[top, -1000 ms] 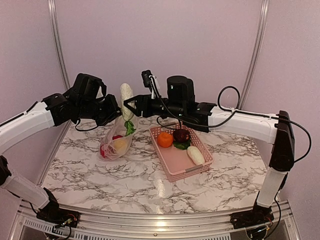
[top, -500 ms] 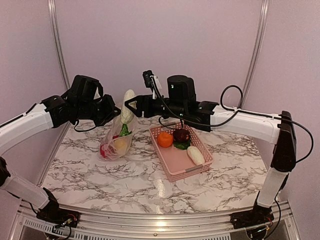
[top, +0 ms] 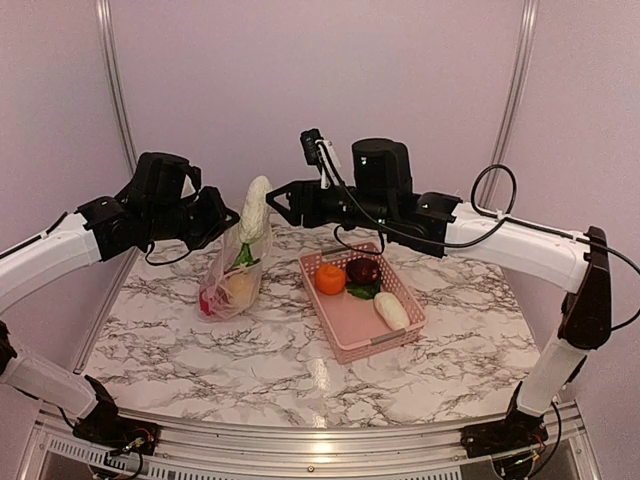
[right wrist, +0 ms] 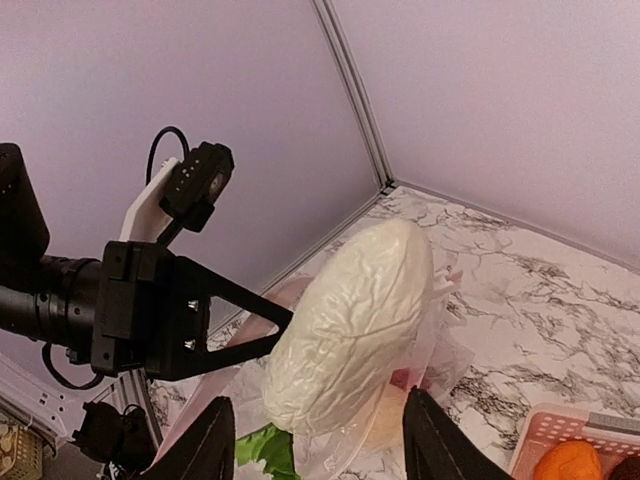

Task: Place the food in the zip-top bag and seal the zipper
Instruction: Place the fake vegetable in the zipper food storage bag, then adjust the zipper food storage bag at the center of the board.

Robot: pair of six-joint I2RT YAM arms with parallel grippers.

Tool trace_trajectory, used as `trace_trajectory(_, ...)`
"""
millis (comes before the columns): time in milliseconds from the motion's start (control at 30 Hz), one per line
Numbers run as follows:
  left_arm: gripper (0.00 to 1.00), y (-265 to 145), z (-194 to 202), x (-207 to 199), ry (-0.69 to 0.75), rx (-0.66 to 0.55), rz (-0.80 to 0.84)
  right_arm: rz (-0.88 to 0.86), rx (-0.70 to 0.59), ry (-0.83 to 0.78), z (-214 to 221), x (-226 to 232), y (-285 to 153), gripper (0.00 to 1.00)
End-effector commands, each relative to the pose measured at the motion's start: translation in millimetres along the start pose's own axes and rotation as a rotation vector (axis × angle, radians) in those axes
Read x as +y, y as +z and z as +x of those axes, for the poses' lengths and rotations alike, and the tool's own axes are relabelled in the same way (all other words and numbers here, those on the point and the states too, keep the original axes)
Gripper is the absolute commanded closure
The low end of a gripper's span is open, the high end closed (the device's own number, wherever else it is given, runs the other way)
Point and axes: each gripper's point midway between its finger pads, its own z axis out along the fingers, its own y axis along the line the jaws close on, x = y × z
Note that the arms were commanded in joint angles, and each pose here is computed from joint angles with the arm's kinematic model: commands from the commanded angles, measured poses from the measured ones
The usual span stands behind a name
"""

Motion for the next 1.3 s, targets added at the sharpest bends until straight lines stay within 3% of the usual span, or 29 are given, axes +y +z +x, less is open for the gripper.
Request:
trace_trajectory(0,1.00,-20,-25,-15,0.056,-0.102,0.045,0.145,0.117,0.002,21,-22,5,0.48)
trace_trajectory(167,1.00,-16,-22,-14,0.066,-0.086,0.043,0.119,0.266,0.049,54,-23,28,0.52)
trace_trajectory(467,1.00,-14,-18,-11,0.068,-0.071,0.033,0.110,0.342,0.097,76,-25,43,0.63)
trace_trajectory(533,1.00,-14,-19,-10,0.074,-0.073,0.027,0.104,0.368,0.105,84,-25,45,0.70)
trace_trajectory(600,1.00,-14,-18,-8,0.079,-0.070,0.018,0.099,0.375,0.111,83,-23,46,0.83)
trace_trajectory(733,1.00,-12,-14,3,0.097,-0.056,-0.029,0.058,0.292,0.108,38,-3,38,0.99)
trace_trajectory(800,1.00,-7,-9,13,0.119,-0.042,-0.064,0.045,0.240,0.099,11,6,32,1.00)
trace_trajectory(900,1.00,-4,-8,16,0.144,-0.016,-0.099,0.041,0.243,0.088,9,7,32,1.00)
trace_trajectory(1067,1.00,-45,-59,-28,0.205,-0.196,-0.029,-0.020,0.289,0.101,23,15,35,1.00)
trace_trajectory(1133,1.00,-57,-72,-25,0.230,-0.265,-0.061,-0.040,0.269,0.100,16,20,33,1.00)
trace_trajectory(1200,1.00,-52,-72,-18,0.260,-0.246,-0.092,-0.052,0.230,0.096,1,25,29,1.00)
trace_trajectory(1267,1.00,-44,-62,-16,0.276,-0.185,-0.100,-0.061,0.200,0.106,-13,29,25,0.88)
